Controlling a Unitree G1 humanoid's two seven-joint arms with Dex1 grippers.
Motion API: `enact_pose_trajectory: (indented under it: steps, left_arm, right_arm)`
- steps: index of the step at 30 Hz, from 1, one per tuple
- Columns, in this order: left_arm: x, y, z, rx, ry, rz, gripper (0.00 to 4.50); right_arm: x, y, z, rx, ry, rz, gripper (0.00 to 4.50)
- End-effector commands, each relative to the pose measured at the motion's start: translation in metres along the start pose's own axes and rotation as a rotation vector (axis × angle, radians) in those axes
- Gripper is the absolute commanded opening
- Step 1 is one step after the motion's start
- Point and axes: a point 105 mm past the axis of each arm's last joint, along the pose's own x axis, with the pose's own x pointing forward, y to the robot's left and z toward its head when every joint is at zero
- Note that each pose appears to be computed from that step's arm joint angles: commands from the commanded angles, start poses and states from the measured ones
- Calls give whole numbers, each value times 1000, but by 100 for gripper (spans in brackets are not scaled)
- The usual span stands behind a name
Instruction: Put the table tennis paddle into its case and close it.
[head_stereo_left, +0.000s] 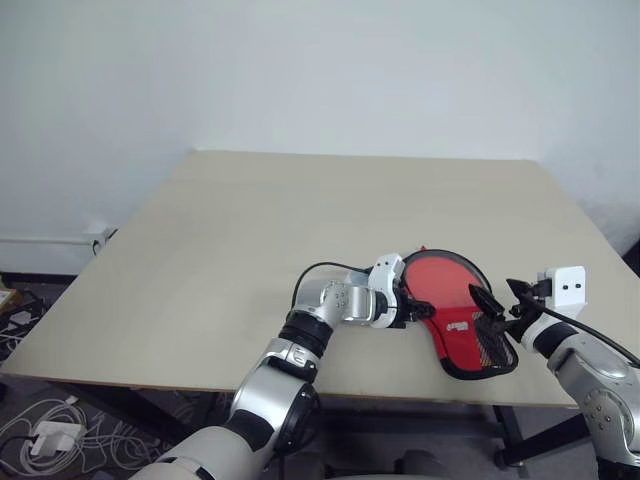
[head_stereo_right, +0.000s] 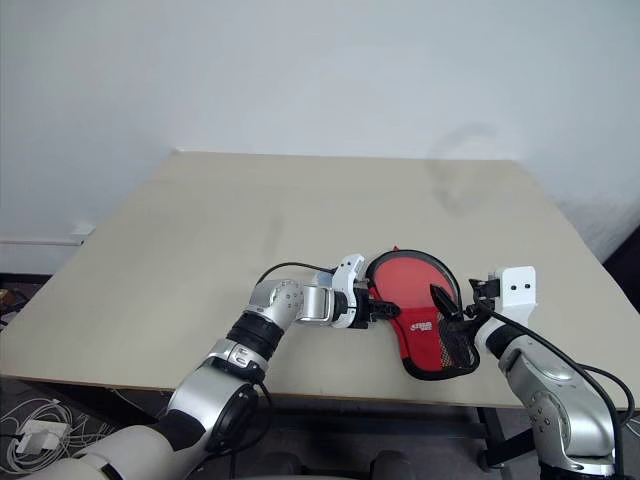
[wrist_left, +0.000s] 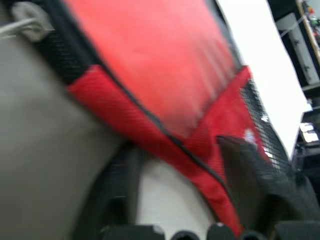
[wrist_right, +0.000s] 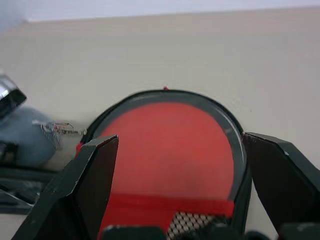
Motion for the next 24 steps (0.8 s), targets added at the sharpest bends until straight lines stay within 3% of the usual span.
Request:
enact_pose_trajectory:
  steps: [1, 3, 7, 12, 17, 24]
  left_arm:
    - [29, -52, -10, 13, 53, -52, 79]
    - [27, -53, -9, -24, 54, -75, 32]
    - [23, -52, -6, -47, 73, -83, 2]
    - [6, -59, -14, -60, 174, -202, 1]
    - [-17, -61, -25, -55, 279, -292, 1]
    - [-54, -41, -39, -3, 406, -270, 1]
  right_arm:
    - [0, -6, 18, -18, -79, -29, 429]
    - [0, -6, 22, -2, -98, -19, 429]
    - [-4, 3, 33, 43, -151, 48, 429]
    - [-10, 20, 42, 80, -189, 162, 429]
    - [-8, 15, 42, 81, -183, 134, 429]
    - [-6, 12, 47, 95, -204, 123, 429]
